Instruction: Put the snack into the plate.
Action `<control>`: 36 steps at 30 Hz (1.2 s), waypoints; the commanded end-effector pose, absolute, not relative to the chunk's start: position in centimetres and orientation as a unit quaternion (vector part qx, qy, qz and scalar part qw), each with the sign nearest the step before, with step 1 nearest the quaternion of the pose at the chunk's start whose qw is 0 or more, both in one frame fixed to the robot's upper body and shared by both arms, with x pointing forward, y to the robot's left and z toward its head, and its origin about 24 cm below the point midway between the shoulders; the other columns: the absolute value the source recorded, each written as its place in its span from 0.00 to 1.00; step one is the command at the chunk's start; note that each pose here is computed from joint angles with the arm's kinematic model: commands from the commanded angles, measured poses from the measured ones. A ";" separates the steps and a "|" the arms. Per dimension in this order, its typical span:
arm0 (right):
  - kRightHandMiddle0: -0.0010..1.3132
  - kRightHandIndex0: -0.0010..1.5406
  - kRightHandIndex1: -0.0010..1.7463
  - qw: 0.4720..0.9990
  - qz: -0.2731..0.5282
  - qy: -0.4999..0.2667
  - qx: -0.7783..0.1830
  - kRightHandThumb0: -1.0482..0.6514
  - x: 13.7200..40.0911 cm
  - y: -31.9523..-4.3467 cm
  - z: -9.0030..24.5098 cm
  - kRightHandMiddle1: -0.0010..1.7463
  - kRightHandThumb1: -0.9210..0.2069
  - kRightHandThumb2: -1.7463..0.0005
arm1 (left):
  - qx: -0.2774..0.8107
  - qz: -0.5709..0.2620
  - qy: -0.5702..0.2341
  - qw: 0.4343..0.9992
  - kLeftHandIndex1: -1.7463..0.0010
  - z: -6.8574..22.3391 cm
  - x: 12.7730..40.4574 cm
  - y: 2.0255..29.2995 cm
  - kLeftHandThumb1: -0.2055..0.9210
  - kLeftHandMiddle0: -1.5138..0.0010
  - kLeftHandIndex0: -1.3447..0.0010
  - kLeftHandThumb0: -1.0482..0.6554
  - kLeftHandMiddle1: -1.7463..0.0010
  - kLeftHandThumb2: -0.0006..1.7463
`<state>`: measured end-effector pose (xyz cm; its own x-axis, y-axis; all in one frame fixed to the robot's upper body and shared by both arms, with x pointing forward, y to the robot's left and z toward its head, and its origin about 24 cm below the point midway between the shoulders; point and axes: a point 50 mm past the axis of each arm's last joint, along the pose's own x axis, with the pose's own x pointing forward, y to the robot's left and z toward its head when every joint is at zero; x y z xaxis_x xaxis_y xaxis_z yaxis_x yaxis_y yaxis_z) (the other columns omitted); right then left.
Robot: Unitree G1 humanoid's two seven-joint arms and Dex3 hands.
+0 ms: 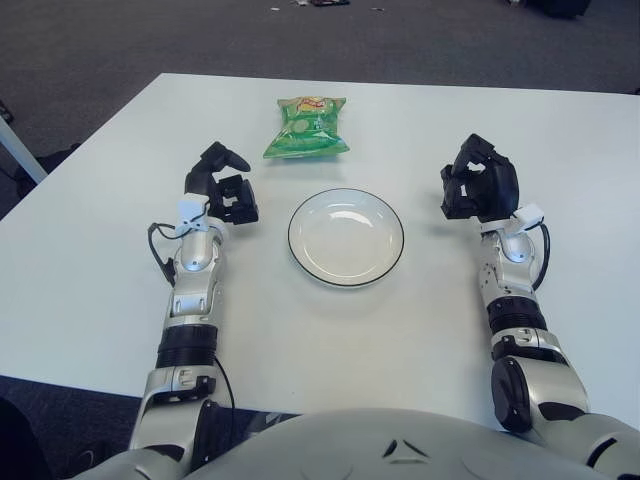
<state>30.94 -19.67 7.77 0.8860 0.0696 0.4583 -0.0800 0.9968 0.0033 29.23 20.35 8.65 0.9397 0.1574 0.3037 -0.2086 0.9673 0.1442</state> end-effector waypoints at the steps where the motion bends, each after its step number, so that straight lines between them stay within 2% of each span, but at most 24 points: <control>1: 0.54 0.88 1.00 0.993 0.003 -0.105 0.061 0.31 27.0 -19.5 0.3 1.00 0.63 0.17 | 0.152 0.094 -0.190 0.965 0.00 10.5 30.1 20.5 0.26 0.13 0.40 0.28 0.00 0.92; 12: 0.54 0.88 1.00 0.992 0.000 -0.108 0.061 0.31 26.9 -19.5 0.4 1.00 0.63 0.17 | 0.288 0.073 -0.258 0.919 0.00 13.5 31.1 20.7 0.22 0.13 0.37 0.26 0.00 0.95; 20: 0.56 0.87 1.00 0.993 -0.007 -0.103 0.062 0.30 27.0 -19.5 0.3 1.00 0.66 0.15 | 0.325 0.054 -0.275 0.903 0.00 15.0 31.7 20.2 0.22 0.13 0.37 0.26 0.00 0.95; 36: 0.59 0.86 1.00 0.993 -0.016 -0.098 0.061 0.29 27.0 -19.4 0.3 1.00 0.70 0.12 | 0.350 -0.001 -0.283 0.893 0.00 18.6 33.7 20.4 0.31 0.16 0.44 0.29 0.00 0.87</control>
<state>31.09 -19.53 7.86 0.8894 0.0394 0.4555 -0.0545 0.9983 0.0199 33.01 20.30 16.81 0.8526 -0.1607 0.4973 -0.1997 0.7791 0.5942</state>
